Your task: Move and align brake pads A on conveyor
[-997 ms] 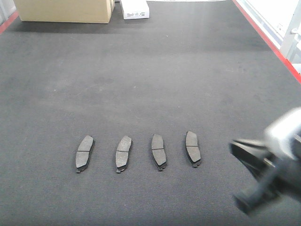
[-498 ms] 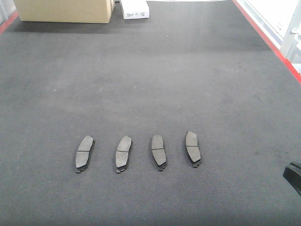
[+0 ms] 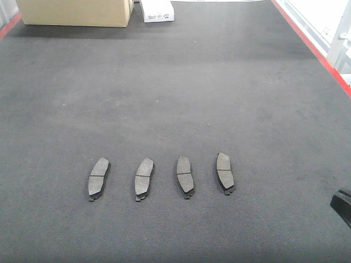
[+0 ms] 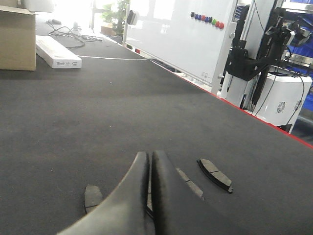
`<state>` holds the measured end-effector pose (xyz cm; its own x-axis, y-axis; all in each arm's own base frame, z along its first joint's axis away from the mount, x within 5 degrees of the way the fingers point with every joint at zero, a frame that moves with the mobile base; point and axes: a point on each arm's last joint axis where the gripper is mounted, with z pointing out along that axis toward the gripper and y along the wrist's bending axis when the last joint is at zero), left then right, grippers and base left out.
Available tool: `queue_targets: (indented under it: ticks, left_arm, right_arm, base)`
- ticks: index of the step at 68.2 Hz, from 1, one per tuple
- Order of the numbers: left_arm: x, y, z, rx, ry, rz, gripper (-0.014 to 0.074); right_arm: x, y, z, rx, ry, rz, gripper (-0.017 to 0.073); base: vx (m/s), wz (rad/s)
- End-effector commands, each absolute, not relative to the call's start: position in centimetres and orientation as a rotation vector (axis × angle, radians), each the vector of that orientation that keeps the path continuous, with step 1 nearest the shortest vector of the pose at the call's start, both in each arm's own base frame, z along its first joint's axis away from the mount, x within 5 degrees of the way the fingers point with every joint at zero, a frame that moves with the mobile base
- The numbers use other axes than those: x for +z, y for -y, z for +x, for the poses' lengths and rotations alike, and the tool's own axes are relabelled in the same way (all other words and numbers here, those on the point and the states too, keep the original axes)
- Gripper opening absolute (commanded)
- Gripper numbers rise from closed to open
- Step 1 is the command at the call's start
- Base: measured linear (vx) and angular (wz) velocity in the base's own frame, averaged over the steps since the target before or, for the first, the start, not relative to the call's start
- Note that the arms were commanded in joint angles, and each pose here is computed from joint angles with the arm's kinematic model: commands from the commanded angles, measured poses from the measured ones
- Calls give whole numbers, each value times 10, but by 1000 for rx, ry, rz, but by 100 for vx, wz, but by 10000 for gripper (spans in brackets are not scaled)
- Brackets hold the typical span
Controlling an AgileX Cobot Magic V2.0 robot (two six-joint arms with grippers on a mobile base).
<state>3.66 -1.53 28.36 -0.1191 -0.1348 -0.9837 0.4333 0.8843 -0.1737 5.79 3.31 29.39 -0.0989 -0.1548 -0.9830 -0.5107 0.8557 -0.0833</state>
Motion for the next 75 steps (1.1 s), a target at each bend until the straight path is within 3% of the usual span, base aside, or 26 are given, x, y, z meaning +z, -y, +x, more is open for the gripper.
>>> queue_targets:
  ticks: [1,42,75]
  left_arm:
    - [297,16,36,-517,-1544,231,-6]
    - [297,22,32,-497,-1514,365,-6]
    - [286,3,23,-73,-1537,66,-6]
  right_arm:
    - [308,-33,59,323,-1579,-506,-3]
    - [308,-33,59,323,-1579,-506,-3]
    - [308,-33,59,323,-1579,-506,-3]
  base:
    - [0,0]
    - [0,0]
    - [0,0]
